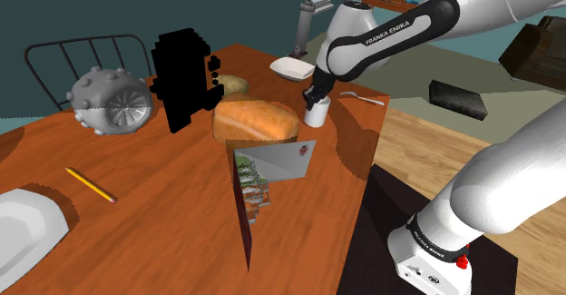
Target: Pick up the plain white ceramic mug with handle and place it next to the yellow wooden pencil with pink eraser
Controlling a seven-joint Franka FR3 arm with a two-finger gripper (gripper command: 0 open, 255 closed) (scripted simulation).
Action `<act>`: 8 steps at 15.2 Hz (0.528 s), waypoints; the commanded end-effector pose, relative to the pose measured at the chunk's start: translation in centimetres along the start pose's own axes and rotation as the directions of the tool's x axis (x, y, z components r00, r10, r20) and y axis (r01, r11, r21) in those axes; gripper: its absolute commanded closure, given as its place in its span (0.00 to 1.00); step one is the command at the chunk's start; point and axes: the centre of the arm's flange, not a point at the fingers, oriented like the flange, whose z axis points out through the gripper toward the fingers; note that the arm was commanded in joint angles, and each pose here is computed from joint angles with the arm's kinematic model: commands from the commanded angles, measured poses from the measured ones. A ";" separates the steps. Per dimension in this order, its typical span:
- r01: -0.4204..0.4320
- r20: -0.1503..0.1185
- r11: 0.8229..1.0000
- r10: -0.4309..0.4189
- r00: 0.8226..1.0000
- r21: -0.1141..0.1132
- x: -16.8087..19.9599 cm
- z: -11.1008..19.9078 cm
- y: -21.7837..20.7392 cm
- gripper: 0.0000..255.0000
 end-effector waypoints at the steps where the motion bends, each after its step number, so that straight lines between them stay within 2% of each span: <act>1: 0.000 0.000 1.000 0.000 1.000 0.000 0.2 -0.9 -0.1 1.00; 8: 0.000 0.000 1.000 0.000 1.000 0.000 0.9 -4.5 0.1 1.00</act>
